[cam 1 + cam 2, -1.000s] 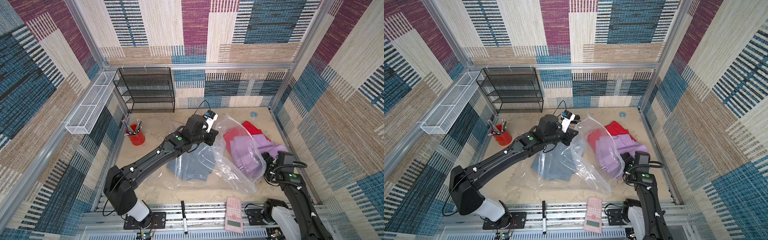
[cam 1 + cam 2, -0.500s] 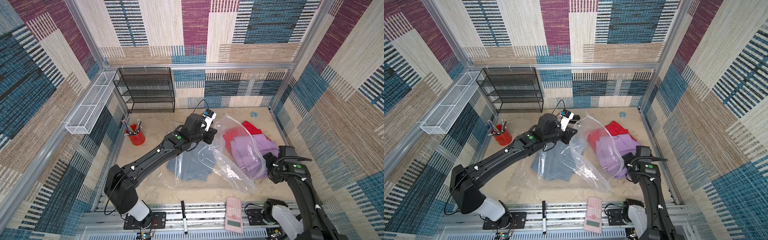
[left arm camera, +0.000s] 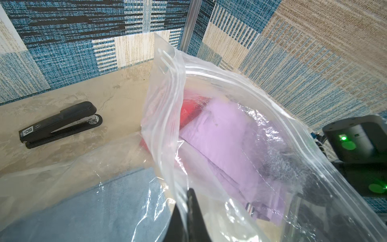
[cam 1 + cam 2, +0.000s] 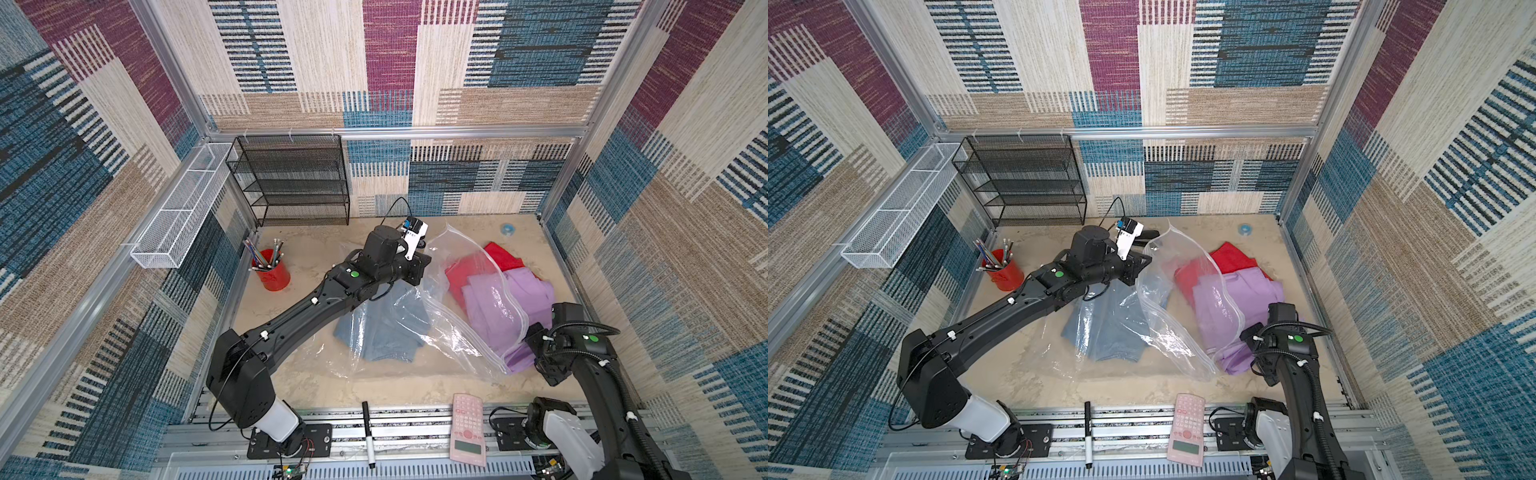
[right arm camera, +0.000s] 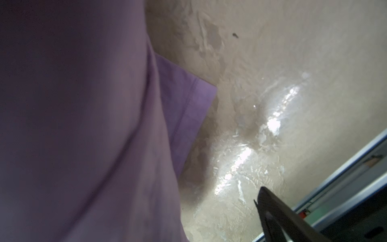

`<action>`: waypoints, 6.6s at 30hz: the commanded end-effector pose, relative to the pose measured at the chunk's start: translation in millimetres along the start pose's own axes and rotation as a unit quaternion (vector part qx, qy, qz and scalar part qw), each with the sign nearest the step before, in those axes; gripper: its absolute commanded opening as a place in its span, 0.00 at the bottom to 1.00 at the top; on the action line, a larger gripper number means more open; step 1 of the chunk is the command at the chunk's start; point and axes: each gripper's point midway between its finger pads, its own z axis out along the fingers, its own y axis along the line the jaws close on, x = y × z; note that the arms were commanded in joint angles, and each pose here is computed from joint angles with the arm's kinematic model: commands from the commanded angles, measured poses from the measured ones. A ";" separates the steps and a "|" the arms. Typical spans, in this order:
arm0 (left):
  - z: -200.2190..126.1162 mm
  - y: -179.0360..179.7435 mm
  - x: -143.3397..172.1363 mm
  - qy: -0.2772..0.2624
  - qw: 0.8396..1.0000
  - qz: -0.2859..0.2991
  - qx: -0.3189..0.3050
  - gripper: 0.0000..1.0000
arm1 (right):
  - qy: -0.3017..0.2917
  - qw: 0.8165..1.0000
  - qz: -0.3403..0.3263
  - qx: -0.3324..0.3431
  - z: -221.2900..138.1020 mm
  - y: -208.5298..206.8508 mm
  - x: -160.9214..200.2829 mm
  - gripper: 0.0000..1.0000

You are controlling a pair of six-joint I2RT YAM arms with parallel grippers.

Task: Take the trousers out of the vacuum bag
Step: Place the trousers at the center of the board, then place the vacuum bag at the center of the board, then open the vacuum bag at the center of the board.

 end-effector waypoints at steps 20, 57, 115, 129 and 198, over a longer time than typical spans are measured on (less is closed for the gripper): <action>0.9 -5.0 -10.7 -0.020 1.000 -0.009 0.019 0.00 | -0.199 0.952 -0.093 -0.213 -61.2 80.8 -59.3 0.99; -6.2 -67.9 -54.7 -0.109 0.987 -0.034 0.117 1.00 | -0.245 0.921 -0.065 -0.296 -40.4 71.0 -50.4 0.99; 238.5 -75.1 280.4 0.353 0.909 -0.196 0.099 0.00 | -0.239 0.939 0.000 -0.246 -73.5 40.7 -44.2 0.99; 232.6 -77.3 258.4 0.332 0.916 -0.196 0.115 0.00 | -0.315 0.887 -0.074 -0.331 -169.1 83.9 -59.2 0.99; 146.6 -172.4 90.1 0.183 0.974 -0.037 0.128 0.00 | -0.266 0.833 -0.206 -0.440 -149.8 134.3 -31.8 0.97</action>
